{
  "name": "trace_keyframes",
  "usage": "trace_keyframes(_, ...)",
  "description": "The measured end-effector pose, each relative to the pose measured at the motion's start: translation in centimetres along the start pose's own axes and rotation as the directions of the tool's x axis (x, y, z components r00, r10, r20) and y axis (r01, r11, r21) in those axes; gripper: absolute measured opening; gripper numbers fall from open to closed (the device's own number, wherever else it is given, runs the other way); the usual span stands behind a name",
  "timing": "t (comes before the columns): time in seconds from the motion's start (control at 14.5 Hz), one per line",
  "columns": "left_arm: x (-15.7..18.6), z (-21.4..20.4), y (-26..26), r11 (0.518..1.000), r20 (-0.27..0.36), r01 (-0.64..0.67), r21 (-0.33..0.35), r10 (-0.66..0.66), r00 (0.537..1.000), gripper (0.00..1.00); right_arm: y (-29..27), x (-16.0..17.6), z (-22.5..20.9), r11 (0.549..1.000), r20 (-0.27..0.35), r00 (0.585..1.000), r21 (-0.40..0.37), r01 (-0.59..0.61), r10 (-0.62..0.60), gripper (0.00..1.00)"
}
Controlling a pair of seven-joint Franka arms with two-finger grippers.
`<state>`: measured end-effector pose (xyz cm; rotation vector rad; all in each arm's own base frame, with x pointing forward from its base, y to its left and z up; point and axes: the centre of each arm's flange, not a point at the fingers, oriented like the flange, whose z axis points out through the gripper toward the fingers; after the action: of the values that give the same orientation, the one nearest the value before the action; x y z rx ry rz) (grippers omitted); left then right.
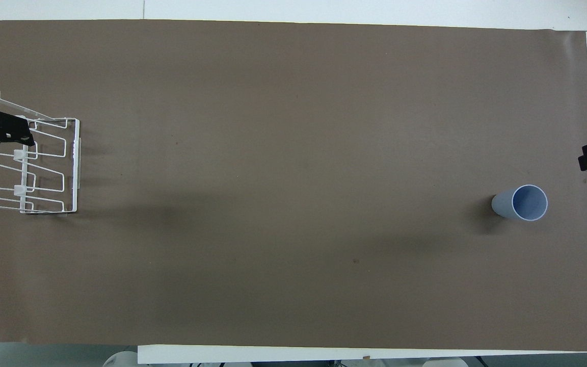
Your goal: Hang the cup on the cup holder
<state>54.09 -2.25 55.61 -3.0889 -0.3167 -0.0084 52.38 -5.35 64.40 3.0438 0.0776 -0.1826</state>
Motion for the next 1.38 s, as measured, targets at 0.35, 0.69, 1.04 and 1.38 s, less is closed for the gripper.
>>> trace_keyframes(0.35,-1.3,-2.7,-0.5,0.983,0.071,-0.180,0.025,0.178,0.981,1.00,-0.1,0.0,0.0,1.000,-0.001,1.000,0.000,0.001,-0.001,1.00)
trace_keyframes(0.69,-1.6,-4.7,-0.1,0.980,0.060,-0.198,-0.015,0.198,0.978,1.00,-0.1,0.0,0.3,1.000,0.007,1.000,0.001,0.002,-0.002,1.00)
trace_keyframes(1.04,-1.7,-4.0,-0.2,0.979,0.080,-0.201,-0.016,0.202,0.976,1.00,0.0,1.7,2.8,1.000,-0.047,0.999,0.002,0.010,-0.010,1.00)
trace_keyframes(1.38,-1.5,-4.0,-1.0,0.982,0.084,-0.186,-0.016,0.187,0.979,1.00,2.2,4.1,15.8,0.996,-0.072,0.994,0.024,0.087,-0.085,1.00)
